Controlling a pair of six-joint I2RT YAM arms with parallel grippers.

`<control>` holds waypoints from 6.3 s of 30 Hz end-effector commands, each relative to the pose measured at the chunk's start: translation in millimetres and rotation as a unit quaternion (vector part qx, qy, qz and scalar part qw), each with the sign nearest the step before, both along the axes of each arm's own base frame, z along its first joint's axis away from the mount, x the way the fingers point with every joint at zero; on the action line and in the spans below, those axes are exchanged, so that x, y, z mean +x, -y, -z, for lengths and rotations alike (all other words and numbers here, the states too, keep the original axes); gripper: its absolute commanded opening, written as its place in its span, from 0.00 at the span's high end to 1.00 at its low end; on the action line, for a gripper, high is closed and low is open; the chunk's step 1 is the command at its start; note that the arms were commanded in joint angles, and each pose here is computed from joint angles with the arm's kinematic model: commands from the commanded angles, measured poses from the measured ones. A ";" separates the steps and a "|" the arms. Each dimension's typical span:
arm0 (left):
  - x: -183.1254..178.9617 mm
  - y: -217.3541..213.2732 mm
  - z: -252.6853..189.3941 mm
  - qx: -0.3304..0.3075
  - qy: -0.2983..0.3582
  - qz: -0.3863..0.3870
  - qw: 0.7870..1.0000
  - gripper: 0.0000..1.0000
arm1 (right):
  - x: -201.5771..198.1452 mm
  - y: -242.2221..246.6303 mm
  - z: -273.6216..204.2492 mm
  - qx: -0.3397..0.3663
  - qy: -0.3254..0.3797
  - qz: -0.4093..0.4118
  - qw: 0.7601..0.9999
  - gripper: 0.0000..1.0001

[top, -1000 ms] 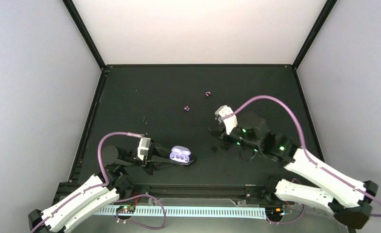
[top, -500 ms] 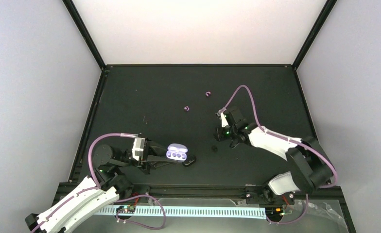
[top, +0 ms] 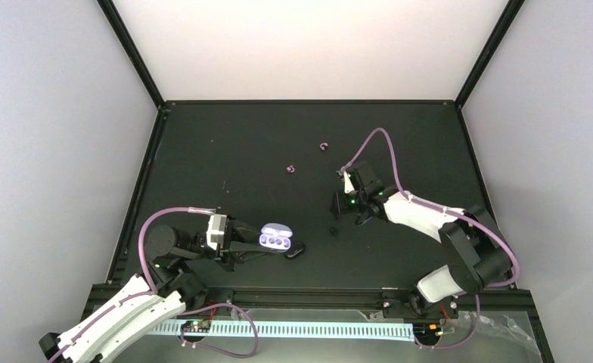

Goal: Insert the wireless bluetooth earbuds into the charging case
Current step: Place the earbud at the center of the board, then move the earbud to the center of the board.

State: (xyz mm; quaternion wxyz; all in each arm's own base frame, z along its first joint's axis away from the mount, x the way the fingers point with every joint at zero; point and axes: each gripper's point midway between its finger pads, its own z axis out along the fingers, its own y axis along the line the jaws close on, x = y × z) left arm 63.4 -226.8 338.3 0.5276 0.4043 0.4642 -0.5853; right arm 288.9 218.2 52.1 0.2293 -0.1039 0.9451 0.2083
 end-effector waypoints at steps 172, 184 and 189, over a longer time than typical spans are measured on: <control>-0.1 -5.2 -4.9 -0.010 0.017 -0.019 1.000 0.98 | 253.9 -43.2 4.6 -0.093 0.036 0.088 0.991 0.49; -2.1 -5.4 -5.6 -0.012 0.020 -0.015 1.000 0.99 | 215.2 -37.4 32.5 -0.136 -0.005 0.063 0.989 0.75; -4.0 -7.4 -7.1 -0.016 0.022 -0.014 1.000 0.98 | 193.9 -35.4 38.4 -0.160 -0.003 0.050 0.986 0.83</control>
